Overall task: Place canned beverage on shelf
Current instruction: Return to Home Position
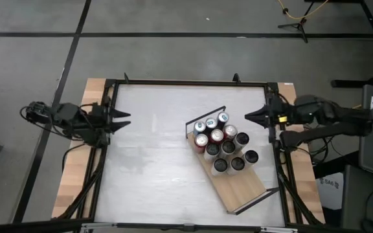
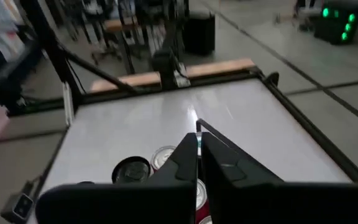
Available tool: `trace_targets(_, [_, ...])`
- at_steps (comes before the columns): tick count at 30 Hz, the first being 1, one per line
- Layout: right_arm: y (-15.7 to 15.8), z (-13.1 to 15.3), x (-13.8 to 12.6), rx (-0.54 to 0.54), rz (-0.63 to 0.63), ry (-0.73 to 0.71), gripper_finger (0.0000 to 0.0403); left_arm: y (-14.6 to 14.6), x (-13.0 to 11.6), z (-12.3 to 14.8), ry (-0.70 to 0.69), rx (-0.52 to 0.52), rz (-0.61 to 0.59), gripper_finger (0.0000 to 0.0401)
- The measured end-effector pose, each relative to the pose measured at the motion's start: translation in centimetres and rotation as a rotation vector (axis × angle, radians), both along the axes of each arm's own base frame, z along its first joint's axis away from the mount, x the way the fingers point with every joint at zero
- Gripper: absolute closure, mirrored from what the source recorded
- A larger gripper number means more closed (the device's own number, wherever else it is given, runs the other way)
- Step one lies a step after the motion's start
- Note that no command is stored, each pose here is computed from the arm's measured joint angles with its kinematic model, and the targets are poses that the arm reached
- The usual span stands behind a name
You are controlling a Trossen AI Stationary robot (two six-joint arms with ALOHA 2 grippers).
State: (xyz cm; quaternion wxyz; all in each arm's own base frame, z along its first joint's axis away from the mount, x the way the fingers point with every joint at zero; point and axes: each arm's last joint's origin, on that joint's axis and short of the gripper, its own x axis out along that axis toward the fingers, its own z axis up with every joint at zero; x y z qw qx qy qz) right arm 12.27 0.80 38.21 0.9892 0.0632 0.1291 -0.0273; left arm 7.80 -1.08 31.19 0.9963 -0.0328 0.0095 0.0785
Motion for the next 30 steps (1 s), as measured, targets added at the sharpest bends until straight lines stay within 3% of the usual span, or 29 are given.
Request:
trace_targets(13, [-0.8,-7.2,-5.1,0.152,-0.058,-0.232,0.0398,0.1,1.8,-6.8,-0.061,-0.040,0.045,0.0291])
trace_targets(25, [-0.9,-12.0,-6.7,0.213,-0.059,-0.358,0.0398,1.2,1.7,-9.1,-0.058,-0.035,0.117,0.0318])
trace_targets(30, [-0.9,-12.8,-6.4,0.223,-0.072,-0.322,0.0398,1.5,0.6,-8.8,-0.105,-0.013,0.120,0.0330])
